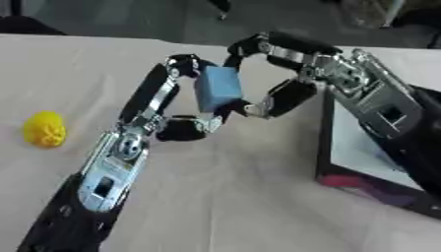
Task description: Pick up the objects with one hand, pass them to the other hand, and then place them into the box on the other side of the table.
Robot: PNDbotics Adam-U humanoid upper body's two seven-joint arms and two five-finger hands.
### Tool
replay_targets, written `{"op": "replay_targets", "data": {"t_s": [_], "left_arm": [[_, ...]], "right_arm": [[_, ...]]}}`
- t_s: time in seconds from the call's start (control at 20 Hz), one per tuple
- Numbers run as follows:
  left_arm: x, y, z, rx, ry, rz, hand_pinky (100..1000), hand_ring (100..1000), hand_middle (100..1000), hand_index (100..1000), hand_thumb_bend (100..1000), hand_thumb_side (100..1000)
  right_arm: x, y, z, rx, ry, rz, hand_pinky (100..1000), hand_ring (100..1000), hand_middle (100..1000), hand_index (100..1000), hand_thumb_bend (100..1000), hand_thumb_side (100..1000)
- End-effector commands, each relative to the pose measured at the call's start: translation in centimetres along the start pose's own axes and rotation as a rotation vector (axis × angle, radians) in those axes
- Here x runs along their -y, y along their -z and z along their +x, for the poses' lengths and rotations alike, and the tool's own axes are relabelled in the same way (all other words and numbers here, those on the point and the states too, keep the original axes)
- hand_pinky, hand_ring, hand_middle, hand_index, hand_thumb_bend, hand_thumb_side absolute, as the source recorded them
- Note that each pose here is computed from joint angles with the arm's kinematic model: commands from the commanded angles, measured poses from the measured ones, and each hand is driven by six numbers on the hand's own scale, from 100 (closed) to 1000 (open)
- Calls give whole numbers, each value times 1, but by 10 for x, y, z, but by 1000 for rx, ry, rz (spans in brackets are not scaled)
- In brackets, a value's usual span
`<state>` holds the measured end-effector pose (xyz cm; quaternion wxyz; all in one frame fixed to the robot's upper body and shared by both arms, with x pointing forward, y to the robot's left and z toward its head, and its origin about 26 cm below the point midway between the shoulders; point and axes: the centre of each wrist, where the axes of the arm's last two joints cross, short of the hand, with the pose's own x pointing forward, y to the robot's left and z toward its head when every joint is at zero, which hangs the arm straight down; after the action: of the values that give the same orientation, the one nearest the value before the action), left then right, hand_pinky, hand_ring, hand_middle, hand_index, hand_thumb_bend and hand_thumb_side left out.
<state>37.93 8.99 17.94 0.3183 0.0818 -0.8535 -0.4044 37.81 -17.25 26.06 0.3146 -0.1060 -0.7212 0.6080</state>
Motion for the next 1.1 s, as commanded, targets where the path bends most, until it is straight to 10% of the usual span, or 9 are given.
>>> {"op": "replay_targets", "data": {"t_s": [0.05, 0.5, 0.65, 1.1], "left_arm": [[-1, 7, 8, 26, 5, -6, 739, 762, 557, 523, 100, 159], [0, 7, 6, 15, 17, 5, 759, 786, 625, 694, 100, 105], [-1, 6, 4, -11, 56, 2, 784, 810, 674, 798, 342, 269], [0, 4, 1, -114, 122, 25, 801, 825, 691, 830, 562, 525]], "right_arm": [[9, 0, 3, 7, 8, -21, 923, 950, 605, 724, 230, 269], [8, -1, 0, -1, 43, -19, 914, 906, 529, 644, 100, 161], [10, -2, -1, -9, 64, -25, 912, 902, 517, 628, 100, 149], [15, -5, 2, -13, 95, -32, 909, 899, 507, 613, 100, 134]]}}
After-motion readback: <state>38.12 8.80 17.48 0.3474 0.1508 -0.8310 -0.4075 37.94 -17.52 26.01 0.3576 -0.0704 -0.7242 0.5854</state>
